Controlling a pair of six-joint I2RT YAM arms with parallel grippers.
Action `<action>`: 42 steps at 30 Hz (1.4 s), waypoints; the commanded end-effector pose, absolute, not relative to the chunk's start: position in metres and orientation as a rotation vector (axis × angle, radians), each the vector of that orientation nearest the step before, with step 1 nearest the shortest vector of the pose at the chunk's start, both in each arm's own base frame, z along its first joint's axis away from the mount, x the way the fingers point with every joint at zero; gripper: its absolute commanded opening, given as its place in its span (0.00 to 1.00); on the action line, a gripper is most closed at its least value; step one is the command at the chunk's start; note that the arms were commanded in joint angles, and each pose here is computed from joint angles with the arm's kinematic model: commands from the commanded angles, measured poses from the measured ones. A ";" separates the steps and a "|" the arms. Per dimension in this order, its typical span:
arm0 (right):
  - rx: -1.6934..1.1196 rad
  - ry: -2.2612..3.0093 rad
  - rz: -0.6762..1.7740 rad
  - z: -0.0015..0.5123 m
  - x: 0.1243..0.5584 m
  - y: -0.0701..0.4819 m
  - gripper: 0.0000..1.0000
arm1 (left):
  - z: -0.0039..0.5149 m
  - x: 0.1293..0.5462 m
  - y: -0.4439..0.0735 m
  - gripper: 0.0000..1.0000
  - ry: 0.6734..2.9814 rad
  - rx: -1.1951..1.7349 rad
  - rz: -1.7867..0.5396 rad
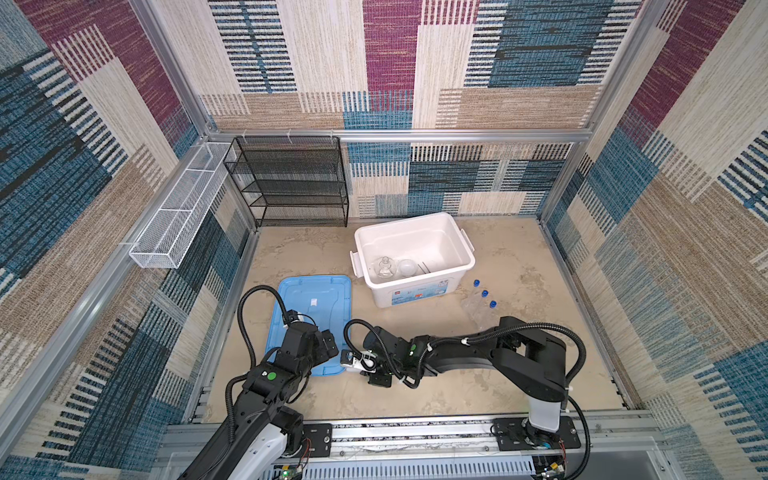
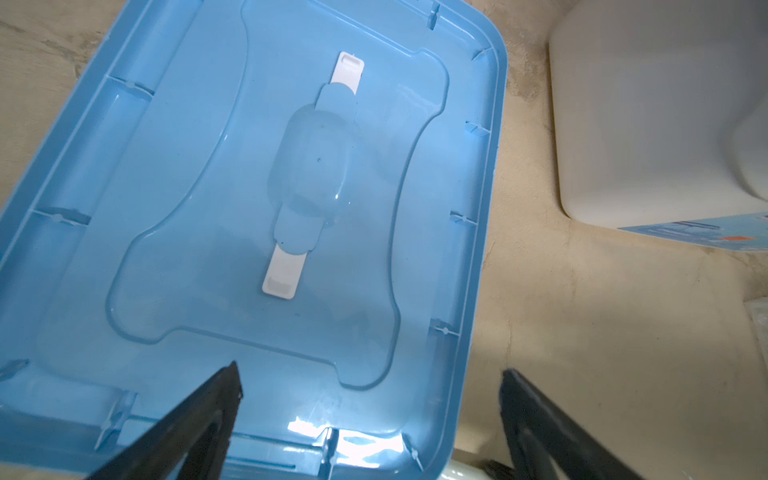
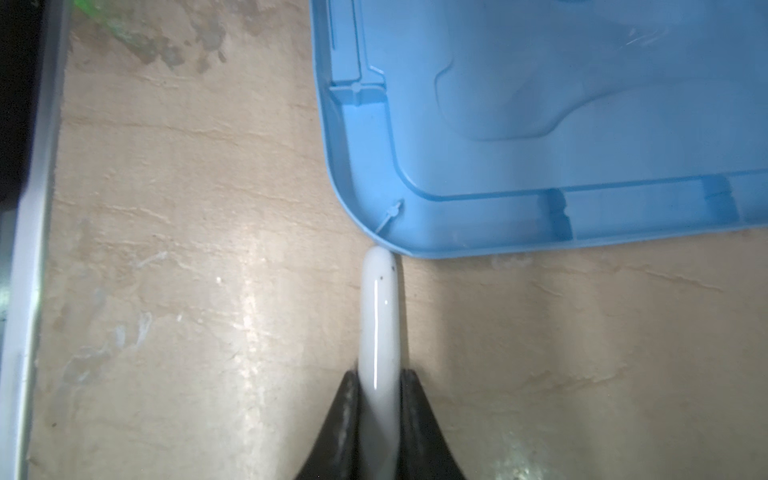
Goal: Organize the chemistry lab equipment
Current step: 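Close the right gripper on the pestle and lift it, then carry the pestle over the bin and lower it inside with the right gripper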
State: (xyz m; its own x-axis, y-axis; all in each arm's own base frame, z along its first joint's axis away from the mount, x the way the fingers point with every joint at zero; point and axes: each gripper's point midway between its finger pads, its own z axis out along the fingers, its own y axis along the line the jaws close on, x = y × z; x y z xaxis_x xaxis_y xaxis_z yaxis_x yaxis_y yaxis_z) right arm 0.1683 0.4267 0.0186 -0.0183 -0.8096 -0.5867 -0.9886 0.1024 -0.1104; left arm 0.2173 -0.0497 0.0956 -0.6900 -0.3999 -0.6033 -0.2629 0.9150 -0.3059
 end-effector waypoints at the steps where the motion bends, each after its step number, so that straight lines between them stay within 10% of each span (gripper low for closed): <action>1: -1.804 2.013 0.244 -0.010 0.176 0.377 0.13 | 0.100 0.219 -0.050 0.99 2.358 -0.445 -0.247; 21: -1.431 1.869 0.529 0.116 0.224 0.378 0.15 | 0.095 0.222 -0.062 0.99 2.390 -0.367 -0.291; 31: -1.117 1.715 0.481 0.247 0.326 0.324 0.18 | 0.090 0.222 -0.066 0.99 2.402 -0.353 -0.313; 42: -0.782 1.957 0.281 0.248 0.446 0.232 0.15 | 0.091 0.224 -0.072 0.99 2.388 -0.343 -0.364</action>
